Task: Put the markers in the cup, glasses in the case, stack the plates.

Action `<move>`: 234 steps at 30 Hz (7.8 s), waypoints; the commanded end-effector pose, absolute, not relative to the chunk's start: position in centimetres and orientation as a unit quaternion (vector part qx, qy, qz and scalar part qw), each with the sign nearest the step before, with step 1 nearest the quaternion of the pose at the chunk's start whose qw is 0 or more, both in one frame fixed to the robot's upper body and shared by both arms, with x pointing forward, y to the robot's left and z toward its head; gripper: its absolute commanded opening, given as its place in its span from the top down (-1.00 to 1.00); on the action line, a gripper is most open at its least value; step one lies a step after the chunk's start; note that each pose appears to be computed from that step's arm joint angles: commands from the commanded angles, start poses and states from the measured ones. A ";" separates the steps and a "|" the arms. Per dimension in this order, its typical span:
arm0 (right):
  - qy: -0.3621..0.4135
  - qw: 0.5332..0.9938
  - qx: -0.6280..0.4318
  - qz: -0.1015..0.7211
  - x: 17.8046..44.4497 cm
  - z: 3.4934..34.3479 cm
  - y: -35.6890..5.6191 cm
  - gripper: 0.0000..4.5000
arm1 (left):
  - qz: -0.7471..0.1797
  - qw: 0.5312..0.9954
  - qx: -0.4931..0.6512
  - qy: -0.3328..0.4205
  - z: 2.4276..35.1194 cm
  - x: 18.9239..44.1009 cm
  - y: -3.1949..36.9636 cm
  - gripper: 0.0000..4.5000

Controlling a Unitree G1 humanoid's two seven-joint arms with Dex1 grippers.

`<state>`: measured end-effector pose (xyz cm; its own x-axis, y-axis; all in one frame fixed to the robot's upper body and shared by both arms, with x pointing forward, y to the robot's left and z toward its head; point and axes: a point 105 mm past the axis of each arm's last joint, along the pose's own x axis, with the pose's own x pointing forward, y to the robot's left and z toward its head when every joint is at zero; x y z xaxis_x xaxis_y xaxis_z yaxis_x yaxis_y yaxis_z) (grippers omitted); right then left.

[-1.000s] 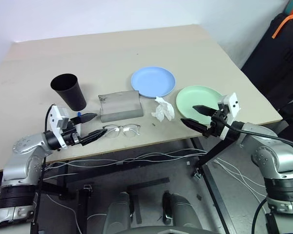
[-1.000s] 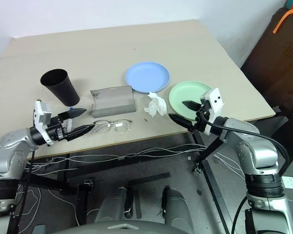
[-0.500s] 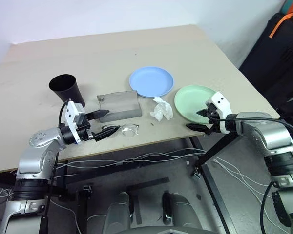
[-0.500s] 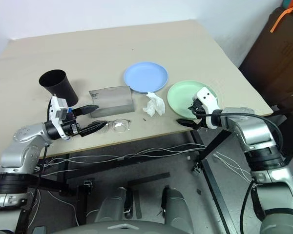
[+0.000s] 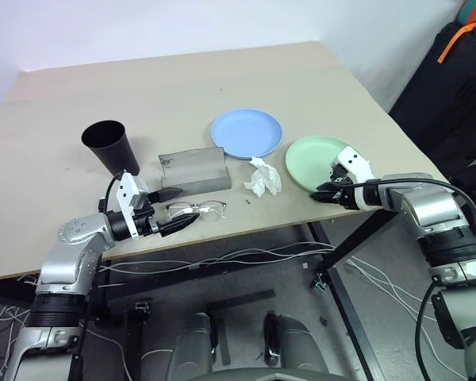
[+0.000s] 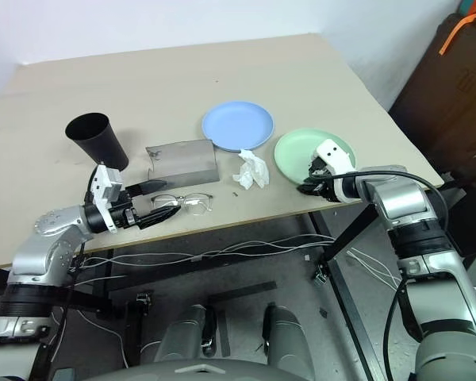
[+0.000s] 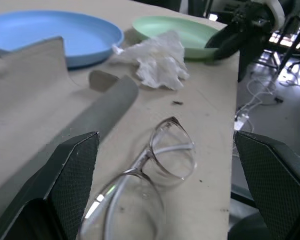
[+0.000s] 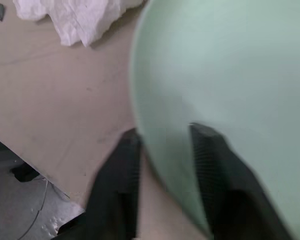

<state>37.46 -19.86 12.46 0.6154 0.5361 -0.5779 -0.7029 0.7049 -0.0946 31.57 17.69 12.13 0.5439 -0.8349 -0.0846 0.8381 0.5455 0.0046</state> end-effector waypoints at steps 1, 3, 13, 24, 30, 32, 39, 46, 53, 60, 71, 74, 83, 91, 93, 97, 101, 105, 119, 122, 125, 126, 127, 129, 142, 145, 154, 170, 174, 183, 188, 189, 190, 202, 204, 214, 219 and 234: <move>0.242 0.890 -0.172 0.347 37.8 14.3 -19.8 0.96 | -0.482 0.875 0.040 0.012 13.3 32.0 17.5 -1.00; 0.238 0.891 -0.184 0.340 37.6 15.0 -20.1 0.98 | -0.484 0.874 0.042 0.008 13.3 32.2 17.4 -1.00; 0.143 0.897 -0.215 0.358 35.6 22.1 -18.2 0.98 | -0.497 0.867 0.035 -0.003 14.2 33.5 16.6 -1.00; -0.028 0.913 -0.209 0.349 42.0 25.9 -11.8 0.98 | -0.496 0.868 0.031 -0.013 14.4 33.4 16.1 -1.00; -0.094 0.912 -0.181 0.357 45.2 27.7 -7.9 0.98 | -0.476 0.879 0.034 -0.016 14.6 32.8 16.8 -1.00; -0.096 0.909 -0.176 0.365 45.6 27.7 -6.7 0.98 | -0.466 0.884 0.035 -0.018 14.7 32.6 17.2 -1.00; -0.071 0.897 -0.158 0.406 45.7 25.9 -3.3 0.98 | -0.445 0.895 0.032 -0.023 14.6 31.6 17.4 -1.00; -0.017 0.884 -0.156 0.440 45.1 22.3 -1.1 0.98 | -0.426 0.904 0.034 -0.030 15.1 31.1 17.7 -1.00; -0.001 0.885 -0.162 0.437 45.0 21.2 -0.9 0.98 | -0.419 0.906 0.037 -0.031 15.1 30.9 17.8 -1.00; 0.009 0.892 -0.166 0.421 45.3 20.2 -1.4 0.98 | -0.418 0.907 0.038 -0.033 15.2 30.9 17.8 -1.00; 0.009 0.888 -0.151 0.434 45.0 19.9 -0.7 0.36 | -0.410 0.911 0.035 -0.032 14.7 30.2 18.1 -1.00; -0.004 0.895 -0.148 0.421 45.2 20.6 -0.7 -0.11 | -0.405 0.913 0.035 -0.031 14.6 30.0 18.2 -1.00; -0.064 0.886 -0.069 0.453 44.9 26.7 -1.2 -0.88 | -0.396 0.917 0.031 -0.033 14.4 30.0 18.5 -1.00; 0.006 0.875 -0.014 0.484 43.9 25.3 -5.1 -0.94 | -0.390 0.919 0.036 -0.040 15.3 30.8 19.4 -1.00; 0.047 0.877 -0.024 0.478 43.5 23.2 -5.9 -0.94 | -0.390 0.919 0.037 -0.041 15.5 30.9 19.5 -1.00; 0.131 0.876 -0.049 0.461 42.5 19.1 -7.2 -0.94 | -0.392 0.918 0.044 -0.040 15.7 31.2 19.8 -1.00; 0.160 0.877 -0.060 0.449 41.8 16.7 -7.7 -0.94 | -0.390 0.919 0.049 -0.041 16.1 31.6 20.3 -1.00; 0.178 0.885 -0.064 0.426 41.9 15.0 -8.0 -0.94 | -0.391 0.918 0.052 -0.040 16.1 31.7 20.8 -1.00; 0.050 0.918 -0.098 0.380 42.7 16.6 -8.3 -0.94 | -0.386 0.920 0.048 -0.043 15.4 31.9 20.9 -1.00; 0.033 0.920 -0.058 0.385 42.7 17.4 -8.5 -0.94 | -0.386 0.921 0.048 -0.041 15.3 31.9 20.9 -1.00; 0.031 0.921 -0.034 0.386 42.9 17.8 -8.7 -0.94 | -0.386 0.920 0.047 -0.040 15.2 31.8 20.8 -1.00; 0.024 0.921 -0.029 0.388 42.9 18.1 -8.7 -0.94 | -0.386 0.920 0.046 -0.040 15.3 31.8 20.8 -1.00; 0.018 0.921 -0.028 0.388 42.9 18.4 -8.8 -0.94 | -0.385 0.921 0.046 -0.041 15.3 31.7 20.8 -1.00; 0.007 0.920 -0.029 0.390 42.9 18.9 -8.8 -0.94 | -0.384 0.921 0.045 -0.042 15.4 31.7 20.9 -1.00; 0.016 0.932 -0.034 0.361 43.5 19.3 -10.1 -0.94 | -0.381 0.922 0.046 -0.044 15.8 31.7 20.8 -1.00; 0.043 0.938 -0.027 0.344 43.7 18.8 -10.7 -0.94 | -0.382 0.922 0.045 -0.044 15.9 31.7 20.6 -1.00; 0.085 0.925 -0.031 0.369 42.7 18.2 -10.4 -0.94 | -0.385 0.921 0.044 -0.045 16.1 32.1 20.2 -1.00; 0.006 0.916 -0.010 0.401 42.0 20.5 -9.9 -0.94 | -0.387 0.920 0.043 -0.048 16.4 32.1 19.8 -1.00; 0.023 0.926 0.004 0.376 42.5 20.3 -10.6 -0.94 | -0.387 0.920 0.042 -0.047 16.4 32.0 19.7 -1.00; 0.070 0.921 -0.038 0.381 41.7 19.1 -11.2 -0.94 | -0.387 0.920 0.043 -0.048 16.6 32.3 19.7 -1.00; 0.102 0.926 -0.046 0.360 41.7 18.0 -11.8 -0.94 | -0.388 0.919 0.043 -0.049 16.6 32.4 19.6 -1.00; 0.110 0.926 -0.045 0.358 41.7 17.8 -11.9 -0.94 | -0.388 0.919 0.043 -0.049 16.6 32.4 19.5 -1.00; 0.116 0.924 -0.045 0.361 41.5 17.7 -12.0 -0.94 | -0.388 0.919 0.044 -0.049 16.6 32.4 19.5 -1.00; 0.174 0.910 -0.098 0.365 40.7 13.9 -12.2 -0.94 | -0.390 0.919 0.042 -0.048 16.4 32.3 19.4 -1.00; 0.187 0.907 -0.119 0.357 40.7 12.9 -12.5 -0.94 | -0.390 0.918 0.043 -0.048 16.4 32.3 19.4 -1.00; 0.202 0.907 -0.135 0.344 40.9 12.3 -13.2 0.01 | -0.390 0.919 0.045 -0.046 16.2 32.2 19.4 -1.00; 0.187 0.907 -0.138 0.350 40.8 14.0 -13.4 0.78 | -0.388 0.920 0.043 -0.047 16.2 32.1 19.5 -1.00; 0.028 0.960 -0.050 0.276 47.1 23.7 -11.9 0.99 | -0.370 0.927 0.036 -0.052 16.2 31.8 19.9 -1.00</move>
<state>46.40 -11.76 23.44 0.8180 0.5617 -0.1240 -0.5720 0.8172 -0.0709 32.01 19.84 14.88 0.7228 -0.6905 0.0292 0.6876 0.7228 0.0691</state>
